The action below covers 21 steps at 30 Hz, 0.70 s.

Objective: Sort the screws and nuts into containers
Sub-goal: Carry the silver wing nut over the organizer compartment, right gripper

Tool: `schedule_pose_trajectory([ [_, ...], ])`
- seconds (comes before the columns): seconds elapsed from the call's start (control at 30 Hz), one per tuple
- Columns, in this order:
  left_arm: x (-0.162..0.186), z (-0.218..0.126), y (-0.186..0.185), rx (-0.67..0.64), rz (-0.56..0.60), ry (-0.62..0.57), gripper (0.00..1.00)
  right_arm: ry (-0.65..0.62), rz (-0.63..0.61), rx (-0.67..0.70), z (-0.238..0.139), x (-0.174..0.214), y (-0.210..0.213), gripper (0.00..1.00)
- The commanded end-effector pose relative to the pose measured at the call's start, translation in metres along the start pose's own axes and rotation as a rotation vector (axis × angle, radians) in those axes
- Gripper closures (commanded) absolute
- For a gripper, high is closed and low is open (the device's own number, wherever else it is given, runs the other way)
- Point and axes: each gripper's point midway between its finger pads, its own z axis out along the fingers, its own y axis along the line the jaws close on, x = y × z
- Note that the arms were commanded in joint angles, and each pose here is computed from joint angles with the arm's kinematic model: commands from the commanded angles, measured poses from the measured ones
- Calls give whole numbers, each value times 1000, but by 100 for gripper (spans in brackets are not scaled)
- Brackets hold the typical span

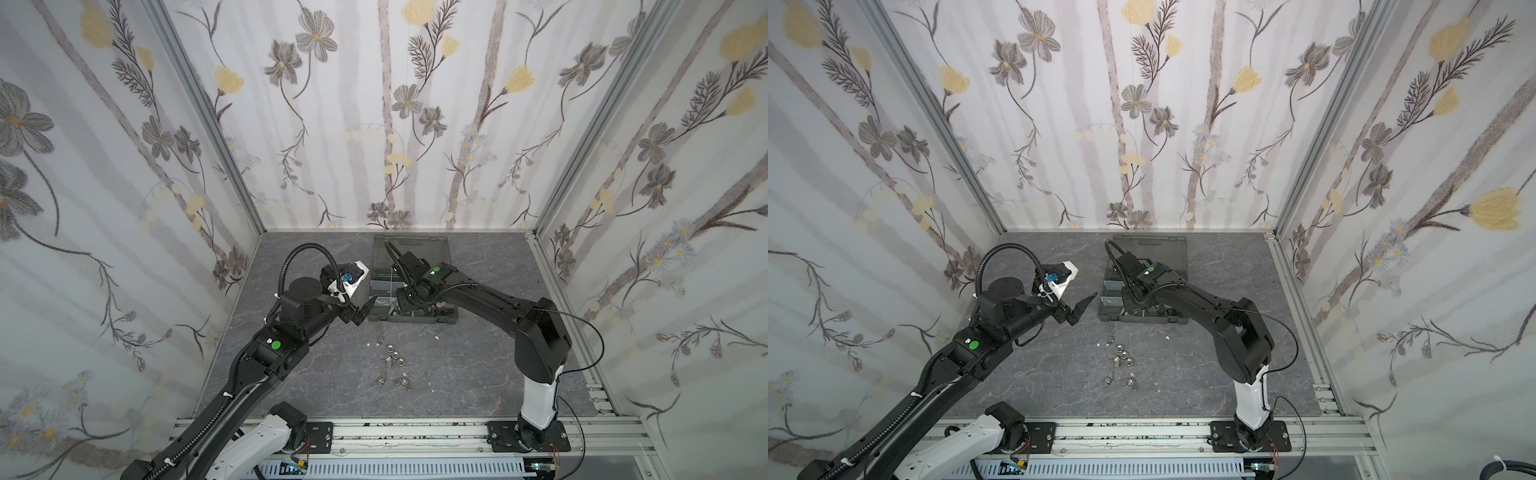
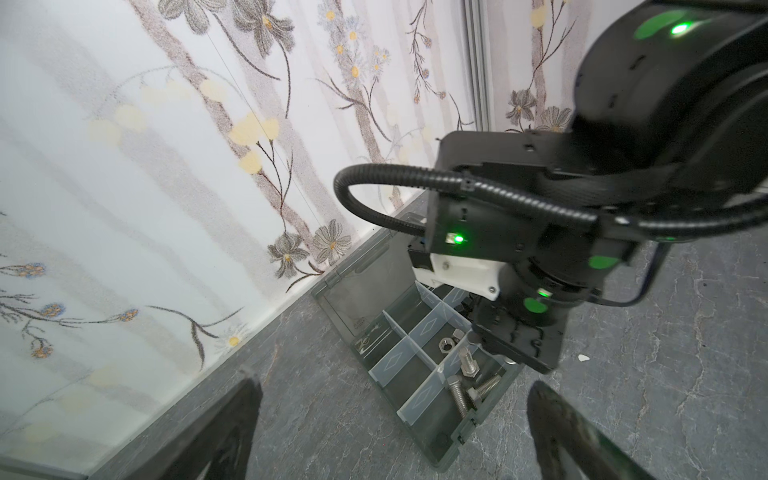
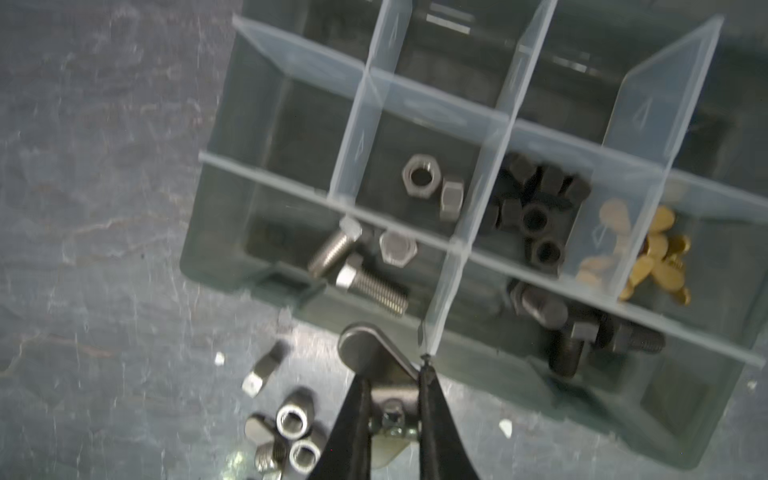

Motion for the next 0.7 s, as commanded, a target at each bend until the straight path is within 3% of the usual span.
schedule_pose_trajectory([
  [0.0,-4,-4,2,-11,-11,-11,0,-36,-77,3,10,-27,7,89],
  [0.5,3,-14,5,-43,-4,4,0,-152,-157,-102,62,-98,48,88],
  [0.67,4,-14,5,-40,3,5,0,-122,-152,-129,82,-93,55,88],
])
